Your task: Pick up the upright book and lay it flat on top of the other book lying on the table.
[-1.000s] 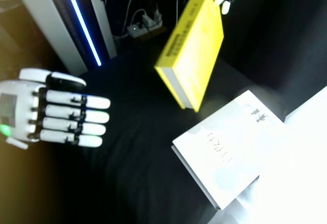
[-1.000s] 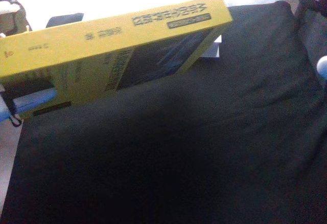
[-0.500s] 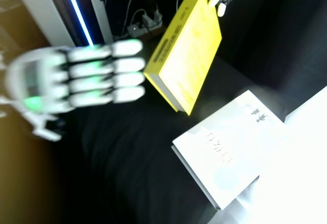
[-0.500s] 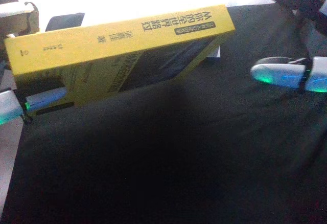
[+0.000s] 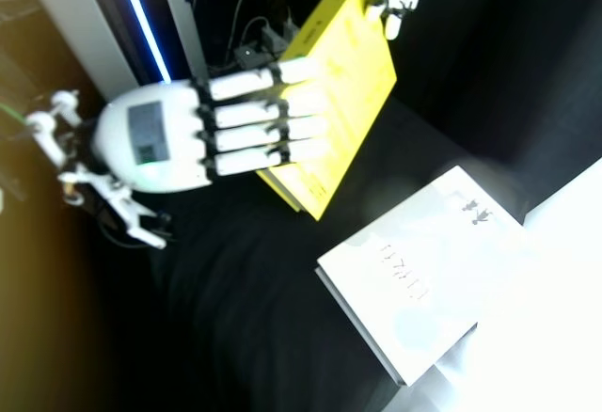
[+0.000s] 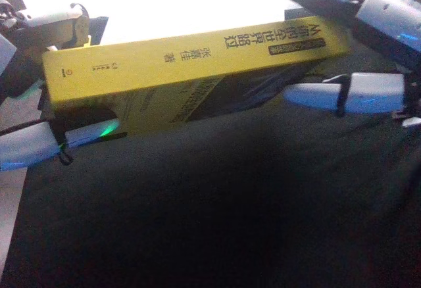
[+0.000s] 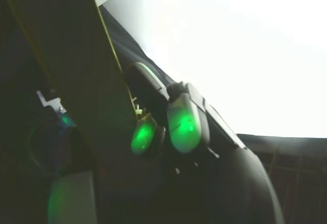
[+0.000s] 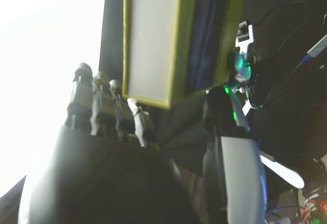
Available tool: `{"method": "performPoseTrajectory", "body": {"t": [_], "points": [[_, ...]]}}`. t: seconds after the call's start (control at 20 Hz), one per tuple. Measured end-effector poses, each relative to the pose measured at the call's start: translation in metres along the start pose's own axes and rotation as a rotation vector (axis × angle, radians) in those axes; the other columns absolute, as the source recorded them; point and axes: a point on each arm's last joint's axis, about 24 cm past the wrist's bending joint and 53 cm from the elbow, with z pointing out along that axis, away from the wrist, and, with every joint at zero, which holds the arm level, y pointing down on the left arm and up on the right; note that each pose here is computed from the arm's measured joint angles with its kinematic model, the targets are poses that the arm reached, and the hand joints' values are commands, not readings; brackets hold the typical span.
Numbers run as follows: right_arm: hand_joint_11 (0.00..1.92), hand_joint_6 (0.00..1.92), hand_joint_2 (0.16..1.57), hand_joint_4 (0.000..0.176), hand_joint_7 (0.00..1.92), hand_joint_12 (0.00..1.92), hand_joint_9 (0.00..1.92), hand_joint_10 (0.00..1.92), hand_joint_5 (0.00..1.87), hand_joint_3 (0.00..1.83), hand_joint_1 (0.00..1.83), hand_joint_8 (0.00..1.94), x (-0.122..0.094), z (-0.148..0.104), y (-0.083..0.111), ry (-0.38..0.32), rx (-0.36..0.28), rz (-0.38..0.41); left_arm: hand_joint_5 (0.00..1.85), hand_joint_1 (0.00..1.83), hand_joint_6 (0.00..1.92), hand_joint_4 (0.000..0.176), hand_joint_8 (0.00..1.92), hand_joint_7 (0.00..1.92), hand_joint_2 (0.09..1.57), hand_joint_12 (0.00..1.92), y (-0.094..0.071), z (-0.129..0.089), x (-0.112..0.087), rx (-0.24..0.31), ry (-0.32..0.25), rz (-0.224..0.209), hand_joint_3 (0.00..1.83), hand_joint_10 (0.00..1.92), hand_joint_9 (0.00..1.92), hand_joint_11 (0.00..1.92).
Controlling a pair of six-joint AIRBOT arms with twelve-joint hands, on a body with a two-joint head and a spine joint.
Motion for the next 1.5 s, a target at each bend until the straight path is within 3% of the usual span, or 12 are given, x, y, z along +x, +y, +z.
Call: {"method": "performPoseTrajectory", "body": {"t": [0.05, 0.1, 0.2, 0.25, 0.3, 0.35, 0.5, 0.55, 0.65, 0.85, 0.9, 1.5], "points": [[0.0, 0.02, 1.15, 0.0, 0.04, 0.0, 0.0, 0.0, 0.04, 0.0, 0.93, 0.02, 0.003, 0.002, -0.005, 0.004, 0.006, 0.014, 1.24, 1.2, 1.92, 0.0, 1.92, 1.49, 1.21, 1.92, -0.003, 0.001, 0.0, 0.011, -0.003, 0.0, 0.0, 1.92, 1.63, 1.69], [0.0, 1.2, 1.09, 0.0, 0.3, 1.17, 0.12, 1.12, 0.21, 0.0, 1.08, 1.03, 0.007, 0.004, -0.01, 0.011, 0.02, 0.023, 1.25, 1.24, 1.92, 0.066, 1.92, 1.49, 1.19, 1.92, -0.005, 0.001, 0.002, 0.021, 0.0, 0.002, 0.0, 1.92, 1.64, 1.7], [0.53, 1.55, 0.82, 0.0, 0.89, 1.89, 0.72, 1.76, 0.77, 0.8, 1.19, 1.41, 0.008, 0.005, -0.017, 0.019, 0.045, 0.025, 1.25, 1.27, 1.92, 0.101, 1.92, 1.49, 1.18, 1.92, -0.006, 0.002, 0.002, 0.022, -0.005, -0.001, 0.0, 1.92, 1.64, 1.69], [1.14, 1.85, 0.73, 0.002, 1.21, 1.91, 1.21, 1.89, 1.09, 0.82, 1.49, 1.83, 0.008, 0.005, -0.018, 0.022, 0.048, 0.022, 1.25, 1.16, 1.92, 0.102, 1.92, 1.47, 1.18, 1.92, -0.008, 0.002, 0.002, 0.031, -0.005, -0.002, 0.0, 1.92, 1.61, 1.67], [1.58, 1.91, 0.61, 0.141, 1.56, 1.92, 1.61, 1.91, 1.4, 0.95, 1.69, 1.92, 0.007, 0.007, -0.016, 0.017, 0.038, 0.026, 1.28, 1.27, 1.92, 0.111, 1.92, 1.51, 1.17, 1.92, -0.015, 0.001, 0.001, 0.061, -0.009, 0.01, 0.0, 1.92, 1.63, 1.71], [1.76, 1.92, 0.57, 0.169, 1.69, 1.92, 1.78, 1.92, 1.51, 1.06, 1.73, 1.94, 0.004, 0.008, -0.014, 0.011, 0.028, 0.02, 1.29, 1.29, 1.92, 0.114, 1.92, 1.51, 1.17, 1.92, -0.016, 0.001, 0.0, 0.063, -0.012, 0.003, 0.0, 1.92, 1.64, 1.72], [1.84, 1.92, 0.61, 0.176, 1.72, 1.92, 1.82, 1.92, 1.56, 1.15, 1.67, 1.94, -0.004, 0.01, -0.011, -0.012, 0.017, 0.019, 1.25, 1.25, 1.92, 0.125, 1.92, 1.47, 1.18, 1.92, -0.016, 0.001, -0.002, 0.058, -0.022, -0.021, 0.0, 1.92, 1.5, 1.63], [1.87, 1.92, 0.6, 0.176, 1.74, 1.92, 1.85, 1.92, 1.57, 1.2, 1.67, 1.94, -0.004, 0.01, -0.011, -0.013, 0.018, 0.021, 0.86, 1.21, 1.32, 0.0, 1.76, 0.87, 1.18, 1.92, -0.016, 0.001, -0.002, 0.055, -0.023, -0.023, 0.13, 1.92, 1.12, 1.25], [1.92, 1.92, 0.6, 0.176, 1.76, 1.92, 1.89, 1.92, 1.57, 1.27, 1.64, 1.94, -0.007, 0.009, -0.013, -0.029, 0.028, 0.032, 1.13, 1.27, 1.77, 0.0, 1.88, 1.31, 1.12, 1.92, -0.01, 0.001, -0.009, 0.03, -0.049, -0.028, 0.16, 1.92, 1.03, 1.16], [1.89, 1.92, 0.64, 0.176, 1.76, 1.92, 1.87, 1.92, 1.55, 1.21, 1.62, 1.94, -0.016, 0.006, -0.014, -0.046, 0.046, 0.029, 0.01, 0.69, 0.69, 0.058, 0.55, 0.13, 1.11, 1.22, -0.003, -0.002, -0.009, 0.004, -0.032, 0.015, 0.0, 0.9, 0.03, 0.02], [1.86, 1.92, 0.64, 0.176, 1.72, 1.92, 1.83, 1.92, 1.51, 1.19, 1.61, 1.94, -0.015, 0.006, -0.014, -0.042, 0.046, 0.034, 0.0, 0.67, 0.06, 0.107, 0.04, 0.0, 1.0, 0.09, 0.0, -0.002, -0.008, -0.009, -0.028, 0.027, 0.0, 0.05, 0.0, 0.0], [1.84, 1.92, 0.64, 0.176, 1.67, 1.92, 1.81, 1.92, 1.47, 1.16, 1.52, 1.94, -0.034, -0.012, 0.008, -0.025, 0.03, -0.057, 0.0, 0.64, 0.0, 0.111, 0.0, 0.0, 0.88, 0.0, 0.035, -0.026, -0.007, -0.156, 0.037, 0.104, 0.0, 0.0, 0.0, 0.0]]}}
